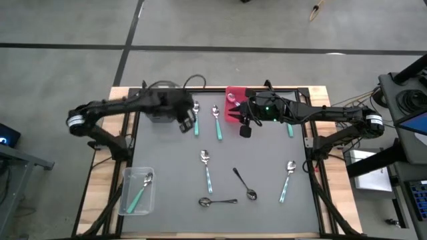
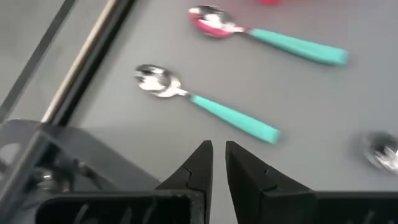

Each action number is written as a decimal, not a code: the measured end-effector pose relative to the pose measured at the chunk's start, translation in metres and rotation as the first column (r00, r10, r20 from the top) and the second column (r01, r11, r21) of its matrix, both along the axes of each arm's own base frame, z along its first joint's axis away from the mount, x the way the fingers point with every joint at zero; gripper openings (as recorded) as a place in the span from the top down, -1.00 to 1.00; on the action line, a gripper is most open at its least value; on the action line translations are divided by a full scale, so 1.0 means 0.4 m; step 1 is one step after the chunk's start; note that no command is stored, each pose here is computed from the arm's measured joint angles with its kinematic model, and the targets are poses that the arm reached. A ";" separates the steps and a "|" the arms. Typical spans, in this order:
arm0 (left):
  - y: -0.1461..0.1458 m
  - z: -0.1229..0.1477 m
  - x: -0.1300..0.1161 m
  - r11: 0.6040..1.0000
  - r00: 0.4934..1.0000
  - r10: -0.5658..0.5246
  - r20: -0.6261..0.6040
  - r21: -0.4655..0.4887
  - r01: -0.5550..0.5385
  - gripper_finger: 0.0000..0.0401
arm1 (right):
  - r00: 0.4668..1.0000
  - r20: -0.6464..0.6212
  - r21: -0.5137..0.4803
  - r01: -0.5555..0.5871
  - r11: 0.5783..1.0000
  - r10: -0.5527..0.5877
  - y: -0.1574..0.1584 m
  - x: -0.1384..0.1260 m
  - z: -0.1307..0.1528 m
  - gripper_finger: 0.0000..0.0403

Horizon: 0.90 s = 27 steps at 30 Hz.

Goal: Sort silverware by color (type)
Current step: Put the green spoon into the transparent bin

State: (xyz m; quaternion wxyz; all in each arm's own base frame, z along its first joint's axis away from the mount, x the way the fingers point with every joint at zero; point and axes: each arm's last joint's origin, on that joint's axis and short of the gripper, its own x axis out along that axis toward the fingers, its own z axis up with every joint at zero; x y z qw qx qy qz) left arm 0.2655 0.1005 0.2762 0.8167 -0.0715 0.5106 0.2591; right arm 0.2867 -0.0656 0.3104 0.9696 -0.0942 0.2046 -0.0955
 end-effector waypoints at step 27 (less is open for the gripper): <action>-0.208 -0.139 -0.254 0.959 0.826 -0.255 0.502 0.023 0.282 0.86 | 0.992 0.025 0.358 0.104 0.928 -0.122 0.024 0.042 -0.039 0.66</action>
